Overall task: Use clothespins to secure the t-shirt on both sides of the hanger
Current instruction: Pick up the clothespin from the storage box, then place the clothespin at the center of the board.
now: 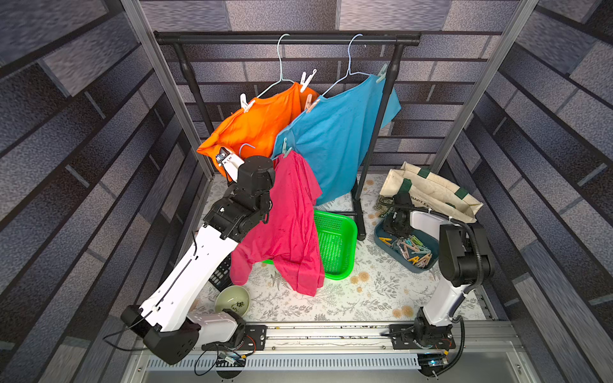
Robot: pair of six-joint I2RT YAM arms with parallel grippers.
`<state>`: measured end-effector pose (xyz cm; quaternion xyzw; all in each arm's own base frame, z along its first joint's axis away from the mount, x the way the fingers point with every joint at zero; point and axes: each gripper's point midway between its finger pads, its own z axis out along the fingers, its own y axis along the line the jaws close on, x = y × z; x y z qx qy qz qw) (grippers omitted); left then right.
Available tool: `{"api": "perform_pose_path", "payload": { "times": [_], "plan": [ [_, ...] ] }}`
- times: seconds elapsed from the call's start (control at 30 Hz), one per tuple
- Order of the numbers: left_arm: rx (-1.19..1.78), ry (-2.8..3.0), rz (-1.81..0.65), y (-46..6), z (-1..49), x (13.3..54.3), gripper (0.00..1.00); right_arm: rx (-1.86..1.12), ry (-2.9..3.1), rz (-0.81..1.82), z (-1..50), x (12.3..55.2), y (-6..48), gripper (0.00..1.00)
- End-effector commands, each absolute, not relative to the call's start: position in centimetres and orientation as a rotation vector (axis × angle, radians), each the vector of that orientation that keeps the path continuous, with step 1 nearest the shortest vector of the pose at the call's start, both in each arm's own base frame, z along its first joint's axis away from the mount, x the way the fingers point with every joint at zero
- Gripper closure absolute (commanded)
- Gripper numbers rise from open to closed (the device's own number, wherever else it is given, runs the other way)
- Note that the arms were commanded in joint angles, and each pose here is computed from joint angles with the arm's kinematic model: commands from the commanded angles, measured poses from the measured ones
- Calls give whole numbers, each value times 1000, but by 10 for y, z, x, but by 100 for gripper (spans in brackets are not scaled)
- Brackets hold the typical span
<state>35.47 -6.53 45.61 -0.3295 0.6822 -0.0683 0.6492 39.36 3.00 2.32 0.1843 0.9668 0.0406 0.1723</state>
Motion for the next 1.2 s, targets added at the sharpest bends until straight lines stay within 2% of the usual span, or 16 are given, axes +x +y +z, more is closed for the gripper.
{"api": "perform_pose_path", "payload": {
  "times": [0.0, 0.17, 0.4, 0.63, 0.93, 1.07, 1.17],
  "plan": [
    [-772, 1498, -206, -62, 473, 350, 100, 538, 2752, 145, 21, 393, 32, 87],
    [-767, 1501, -215, -63, 474, 349, 100, 508, 2711, 154, 44, 387, 31, 97],
    [-765, 1486, -192, -57, 478, 344, 100, 437, 2625, 251, 100, 355, 38, 99],
    [-837, 1421, -123, -39, 480, 336, 100, 228, 2691, 347, 126, 285, 81, 100],
    [-899, 1392, -122, -33, 480, 332, 100, -41, 2908, 335, 89, 177, 141, 100],
    [-894, 1388, -154, -36, 479, 334, 100, -120, 2997, 325, 52, 143, 160, 100],
    [-887, 1392, -172, -38, 479, 335, 100, -193, 3029, 302, 32, 135, 170, 100]
  ]
}}
